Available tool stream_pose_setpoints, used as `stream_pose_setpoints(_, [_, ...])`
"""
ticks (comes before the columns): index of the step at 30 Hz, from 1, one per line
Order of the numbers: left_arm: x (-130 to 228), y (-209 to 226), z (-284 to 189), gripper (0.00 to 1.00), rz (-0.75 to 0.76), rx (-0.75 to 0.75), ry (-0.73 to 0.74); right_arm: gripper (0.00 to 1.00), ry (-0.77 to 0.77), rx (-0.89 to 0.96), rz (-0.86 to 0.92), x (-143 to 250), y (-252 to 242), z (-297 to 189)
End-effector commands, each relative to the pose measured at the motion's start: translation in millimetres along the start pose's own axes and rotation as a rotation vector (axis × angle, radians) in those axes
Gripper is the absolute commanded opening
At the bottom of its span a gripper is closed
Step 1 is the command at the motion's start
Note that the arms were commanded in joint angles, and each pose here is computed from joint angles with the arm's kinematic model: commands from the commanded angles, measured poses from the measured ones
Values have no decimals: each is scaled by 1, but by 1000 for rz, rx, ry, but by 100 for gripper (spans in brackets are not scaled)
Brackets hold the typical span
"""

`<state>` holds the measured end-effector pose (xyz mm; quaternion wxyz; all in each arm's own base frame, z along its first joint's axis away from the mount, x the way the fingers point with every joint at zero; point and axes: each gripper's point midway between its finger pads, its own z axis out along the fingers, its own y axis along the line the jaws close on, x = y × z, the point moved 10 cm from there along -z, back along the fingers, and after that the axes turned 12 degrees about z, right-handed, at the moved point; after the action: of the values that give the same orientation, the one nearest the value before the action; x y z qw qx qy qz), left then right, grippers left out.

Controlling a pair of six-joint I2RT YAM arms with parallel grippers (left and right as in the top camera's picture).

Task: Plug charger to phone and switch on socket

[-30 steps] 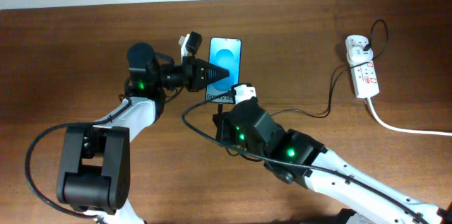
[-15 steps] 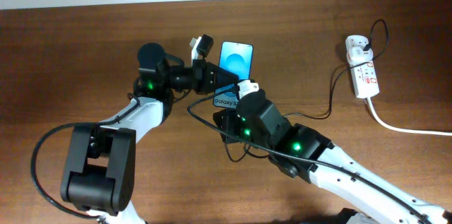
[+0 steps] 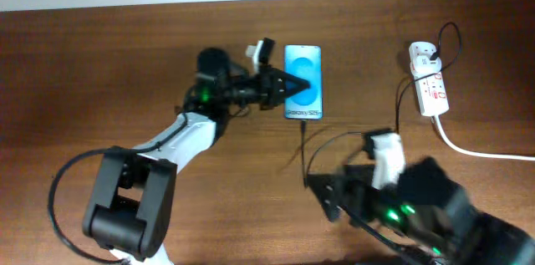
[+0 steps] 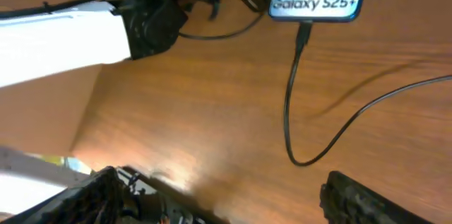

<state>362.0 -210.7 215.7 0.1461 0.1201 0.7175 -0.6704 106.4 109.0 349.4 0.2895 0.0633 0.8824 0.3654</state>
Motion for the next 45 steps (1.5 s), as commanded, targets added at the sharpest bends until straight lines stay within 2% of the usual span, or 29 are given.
stream_pose_setpoints(1, [-16,-26,30,0,155,-131,-34,95,-111,28,7,0,-12,-29])
stream_pose_setpoints(5, [-30,-51,53,0,237,-302,-52,96,-112,89,10,4,-21,-33])
stream_pose_setpoints(10, [-45,-66,78,0,322,-334,-83,100,-129,108,10,2,-21,-43])
stream_pose_setpoints(16, [-75,-31,111,0,291,-315,-26,99,-228,164,11,-7,-20,-70])
stream_pose_setpoints(19, [-83,4,122,0,228,-331,35,99,-227,164,11,-7,-20,-70])
stream_pose_setpoints(23, [-69,61,99,0,-4,-417,157,99,-219,178,9,-5,-22,-70])
stream_pose_setpoints(27, [-63,82,61,0,-75,-558,208,99,-219,196,7,-5,-24,-70])
stream_pose_setpoints(32, [-63,98,27,0,-95,-628,227,99,-222,193,8,-5,-23,-70])
stream_pose_setpoints(38, [-44,122,21,0,-104,-729,259,99,-190,241,2,-9,-20,-55])
stream_pose_setpoints(45, [-25,148,-2,0,-172,-802,273,99,-125,399,58,-20,-13,-3])
